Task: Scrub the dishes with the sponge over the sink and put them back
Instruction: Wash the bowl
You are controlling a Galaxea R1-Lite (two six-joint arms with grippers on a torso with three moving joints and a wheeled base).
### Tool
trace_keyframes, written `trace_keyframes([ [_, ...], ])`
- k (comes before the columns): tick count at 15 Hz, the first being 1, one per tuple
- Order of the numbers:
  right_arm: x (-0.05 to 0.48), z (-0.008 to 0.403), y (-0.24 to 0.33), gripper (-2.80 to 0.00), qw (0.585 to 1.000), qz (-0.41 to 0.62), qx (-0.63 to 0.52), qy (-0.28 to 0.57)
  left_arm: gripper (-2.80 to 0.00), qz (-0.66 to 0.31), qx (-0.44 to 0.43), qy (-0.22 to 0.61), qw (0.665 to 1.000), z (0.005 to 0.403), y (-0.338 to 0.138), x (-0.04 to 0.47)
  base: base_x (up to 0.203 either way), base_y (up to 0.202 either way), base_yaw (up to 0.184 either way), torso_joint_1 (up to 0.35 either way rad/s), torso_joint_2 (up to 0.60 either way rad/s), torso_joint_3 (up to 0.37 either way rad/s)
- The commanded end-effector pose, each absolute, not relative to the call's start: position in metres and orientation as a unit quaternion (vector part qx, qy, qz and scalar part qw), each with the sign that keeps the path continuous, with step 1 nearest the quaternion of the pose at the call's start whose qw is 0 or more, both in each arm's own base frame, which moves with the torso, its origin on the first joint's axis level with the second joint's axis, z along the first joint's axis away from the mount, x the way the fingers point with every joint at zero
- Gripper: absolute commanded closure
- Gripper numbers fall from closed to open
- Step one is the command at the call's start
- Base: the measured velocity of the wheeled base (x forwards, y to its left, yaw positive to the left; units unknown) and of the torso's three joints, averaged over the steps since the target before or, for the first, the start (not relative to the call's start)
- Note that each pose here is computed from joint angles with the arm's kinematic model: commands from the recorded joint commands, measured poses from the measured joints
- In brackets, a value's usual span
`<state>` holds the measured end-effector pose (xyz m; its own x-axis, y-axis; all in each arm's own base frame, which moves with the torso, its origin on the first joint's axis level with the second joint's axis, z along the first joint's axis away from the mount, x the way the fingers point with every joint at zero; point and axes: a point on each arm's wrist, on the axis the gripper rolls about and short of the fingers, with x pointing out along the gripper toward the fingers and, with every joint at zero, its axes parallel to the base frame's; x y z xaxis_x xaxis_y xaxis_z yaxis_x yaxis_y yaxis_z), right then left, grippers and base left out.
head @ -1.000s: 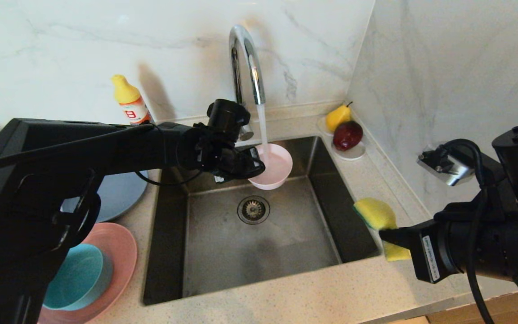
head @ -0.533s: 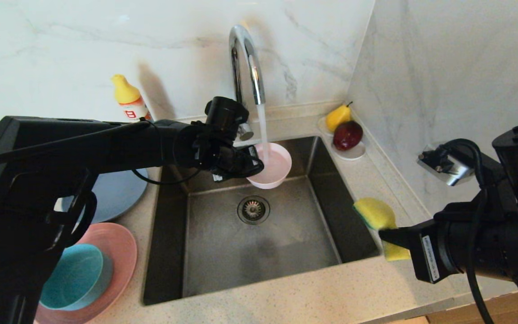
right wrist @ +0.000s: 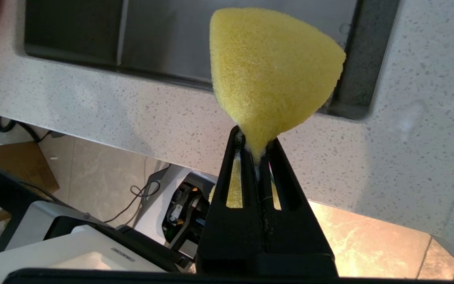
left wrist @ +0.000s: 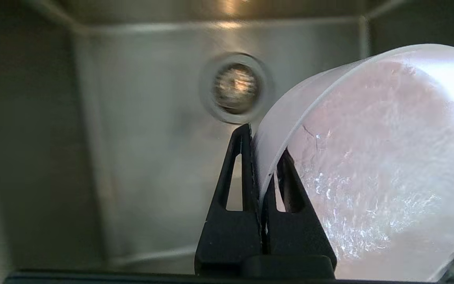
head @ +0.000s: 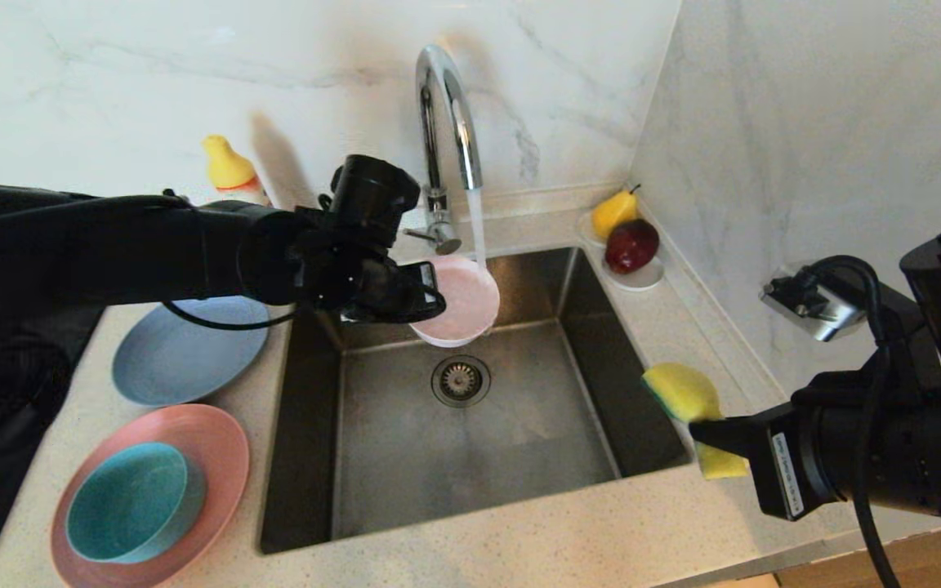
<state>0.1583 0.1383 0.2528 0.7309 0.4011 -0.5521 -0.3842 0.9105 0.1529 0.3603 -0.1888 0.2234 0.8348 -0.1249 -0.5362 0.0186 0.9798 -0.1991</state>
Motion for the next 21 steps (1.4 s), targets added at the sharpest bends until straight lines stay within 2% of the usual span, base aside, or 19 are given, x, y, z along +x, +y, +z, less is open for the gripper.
trace_keyframes([
  [1, 0.158, 0.252, 0.138, 0.00, 0.930, 0.210, 0.014, 0.302, 0.00, -0.029, -0.073, 0.250, 0.965, 0.243, -0.171, 0.334, 0.000, 0.000, 0.000, 0.000, 0.00, 0.000],
  [4, 0.158, 0.249, 0.138, 0.00, 0.928, 0.209, 0.012, 0.307, 0.00, -0.034, -0.032, 0.192, 0.980, 0.241, -0.155, 0.313, 0.000, 0.000, 0.000, 0.000, 0.00, 0.000],
  [9, 0.162, 0.242, 0.142, 0.00, 0.925, 0.207, 0.006, 0.318, 0.00, -0.047, 0.015, 0.036, 0.998, 0.246, -0.136, 0.283, 0.000, 0.000, 0.000, 0.000, 0.00, 0.000],
  [19, 0.166, 0.234, 0.147, 0.00, 0.919, 0.207, -0.002, 0.336, 0.00, -0.040, -0.013, -0.179, 0.983, 0.282, -0.120, 0.251, 0.000, 0.000, 0.000, 0.000, 0.00, 0.000],
  [21, 0.166, 0.234, 0.147, 0.00, 0.919, 0.207, -0.003, 0.336, 0.00, -0.045, -0.015, -0.199, 0.979, 0.289, -0.118, 0.245, 0.000, 0.000, 0.000, 0.000, 0.00, 0.000],
])
